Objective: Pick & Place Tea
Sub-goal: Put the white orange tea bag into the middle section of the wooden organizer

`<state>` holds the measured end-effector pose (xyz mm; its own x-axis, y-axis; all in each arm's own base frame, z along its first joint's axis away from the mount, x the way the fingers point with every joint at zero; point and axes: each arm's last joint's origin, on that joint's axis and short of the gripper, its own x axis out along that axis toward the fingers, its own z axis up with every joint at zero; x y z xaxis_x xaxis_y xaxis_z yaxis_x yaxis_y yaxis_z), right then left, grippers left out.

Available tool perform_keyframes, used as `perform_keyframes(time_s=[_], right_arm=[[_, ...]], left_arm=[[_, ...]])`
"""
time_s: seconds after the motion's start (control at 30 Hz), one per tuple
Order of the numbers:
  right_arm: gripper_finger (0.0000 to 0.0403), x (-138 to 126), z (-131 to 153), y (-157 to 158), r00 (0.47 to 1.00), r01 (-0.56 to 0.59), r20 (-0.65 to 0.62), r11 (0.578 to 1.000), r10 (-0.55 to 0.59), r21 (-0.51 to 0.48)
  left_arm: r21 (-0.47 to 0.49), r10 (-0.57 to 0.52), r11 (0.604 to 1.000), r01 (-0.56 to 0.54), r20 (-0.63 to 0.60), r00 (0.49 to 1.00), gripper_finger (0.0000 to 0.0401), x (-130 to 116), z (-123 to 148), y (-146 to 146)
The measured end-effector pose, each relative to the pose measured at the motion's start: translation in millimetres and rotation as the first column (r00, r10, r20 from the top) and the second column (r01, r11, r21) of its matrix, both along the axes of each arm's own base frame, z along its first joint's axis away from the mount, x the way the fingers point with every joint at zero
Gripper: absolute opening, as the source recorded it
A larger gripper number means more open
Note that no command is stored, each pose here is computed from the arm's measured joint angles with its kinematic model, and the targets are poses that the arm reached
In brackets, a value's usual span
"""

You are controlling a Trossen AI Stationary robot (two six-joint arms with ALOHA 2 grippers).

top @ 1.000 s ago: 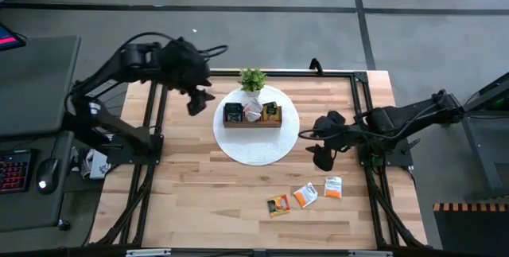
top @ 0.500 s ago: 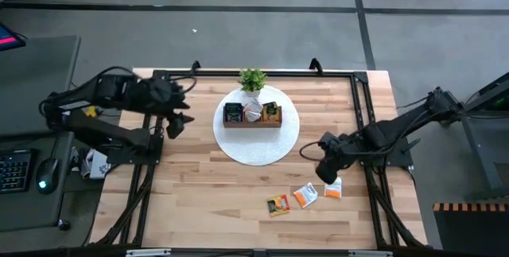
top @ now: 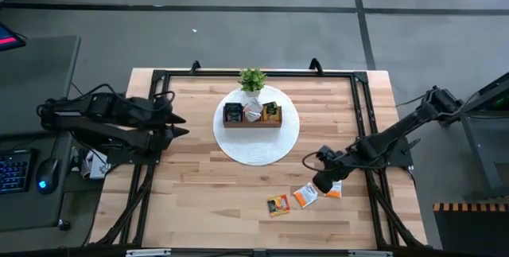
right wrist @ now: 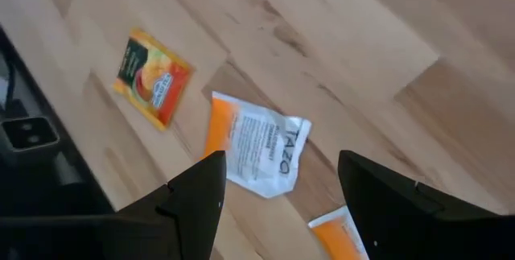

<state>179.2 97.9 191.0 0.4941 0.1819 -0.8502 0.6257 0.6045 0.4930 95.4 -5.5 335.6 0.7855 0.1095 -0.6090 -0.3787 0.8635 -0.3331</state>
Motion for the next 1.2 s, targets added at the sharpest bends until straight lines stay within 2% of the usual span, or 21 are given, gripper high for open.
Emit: perform_keyframes(time_s=[0.1, 0.33, 0.57, 0.7, 1.03, 1.2], right_arm=[[0.0236, -1.8, -10.8, 0.2, 1.0, -0.017, 0.005, 0.999, 0.017, 0.041], [0.0236, -7.0, -24.3, -1.9, 0.999, 0.035, -0.034, 0.996, -0.032, 0.088], [0.0236, 2.4, -37.0, 5.1, 0.998, 0.002, -0.062, 0.993, 0.006, 0.117], [0.0236, 5.7, -49.8, 7.3, 0.993, 0.005, -0.119, 0.995, 0.007, 0.096], [0.0236, 18.9, -65.5, 12.4, 0.994, 0.015, -0.108, 0.995, -0.005, 0.095], [0.0236, 23.6, -66.2, 14.6, 0.998, 0.02, -0.064, 0.994, -0.013, 0.109]], left_arm=[[-0.015, 0.003, 1.0, -0.003, 0.026, 1.0, 0.0223, -5.4, -8.4, 0.0], [-0.027, -0.004, 1.0, 0.006, 0.054, 0.999, 0.0223, -10.6, -13.1, 0.3], [-0.004, -0.023, 1.0, 0.023, 0.068, 0.997, 0.0223, -12.4, -12.1, 0.6], [0.005, -0.03, 1.0, 0.03, 0.066, 0.997, 0.0223, -12.2, -12.2, 0.5], [0.005, -0.056, 0.998, 0.056, 0.063, 0.996, 0.0223, -12.3, -12.2, -0.1], [0.003, -0.062, 0.998, 0.062, 0.063, 0.996, 0.0223, -12.4, -12.2, -0.2]])
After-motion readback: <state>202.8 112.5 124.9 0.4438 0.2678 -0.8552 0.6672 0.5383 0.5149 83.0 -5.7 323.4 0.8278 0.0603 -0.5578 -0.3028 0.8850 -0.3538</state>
